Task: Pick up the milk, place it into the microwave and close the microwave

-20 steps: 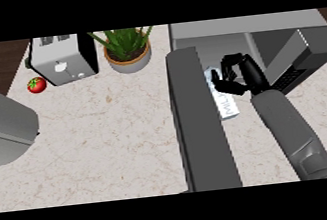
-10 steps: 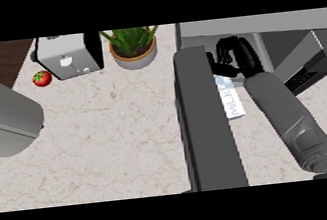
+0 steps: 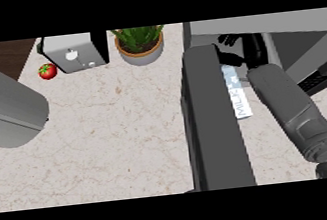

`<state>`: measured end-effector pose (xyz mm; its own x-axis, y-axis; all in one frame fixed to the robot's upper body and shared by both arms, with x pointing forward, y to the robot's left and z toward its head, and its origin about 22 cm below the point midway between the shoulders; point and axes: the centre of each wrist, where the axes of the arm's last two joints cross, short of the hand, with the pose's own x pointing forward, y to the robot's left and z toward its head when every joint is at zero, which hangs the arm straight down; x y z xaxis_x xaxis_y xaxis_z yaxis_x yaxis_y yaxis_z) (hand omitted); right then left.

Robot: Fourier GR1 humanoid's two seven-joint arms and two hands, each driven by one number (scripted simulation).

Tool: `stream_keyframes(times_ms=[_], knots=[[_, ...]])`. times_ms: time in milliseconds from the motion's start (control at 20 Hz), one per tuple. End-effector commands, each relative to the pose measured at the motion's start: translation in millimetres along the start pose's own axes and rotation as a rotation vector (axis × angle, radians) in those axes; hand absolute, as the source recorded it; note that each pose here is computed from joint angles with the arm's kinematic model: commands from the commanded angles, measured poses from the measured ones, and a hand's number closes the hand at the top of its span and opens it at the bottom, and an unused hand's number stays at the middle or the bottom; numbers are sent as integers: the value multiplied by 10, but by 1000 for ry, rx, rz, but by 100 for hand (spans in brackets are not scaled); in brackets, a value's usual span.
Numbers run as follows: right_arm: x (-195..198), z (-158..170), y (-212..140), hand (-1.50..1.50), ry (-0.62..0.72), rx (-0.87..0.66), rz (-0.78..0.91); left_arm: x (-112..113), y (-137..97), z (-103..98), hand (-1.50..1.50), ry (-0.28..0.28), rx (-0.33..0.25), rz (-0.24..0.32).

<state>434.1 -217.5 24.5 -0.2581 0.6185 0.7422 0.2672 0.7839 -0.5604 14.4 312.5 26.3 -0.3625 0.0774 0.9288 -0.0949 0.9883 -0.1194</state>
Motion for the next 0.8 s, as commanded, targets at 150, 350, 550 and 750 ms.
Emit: stream_keyframes(times_ms=[150,350,550,750], knots=[[-71,-38,-139,-150,-5,-65,154,-99,-9,-127,-150,-10,-37,-11],[12,-22,11,-150,-3,11,102,-115,-16,-202,-150,-21,-86,-20],[-131,42,-92,-150,-15,51,52,-114,-56,-211,-150,0,-110,-14],[-26,-5,-11,-150,-39,87,-64,-202,-86,-244,-150,-1,-111,-8]])
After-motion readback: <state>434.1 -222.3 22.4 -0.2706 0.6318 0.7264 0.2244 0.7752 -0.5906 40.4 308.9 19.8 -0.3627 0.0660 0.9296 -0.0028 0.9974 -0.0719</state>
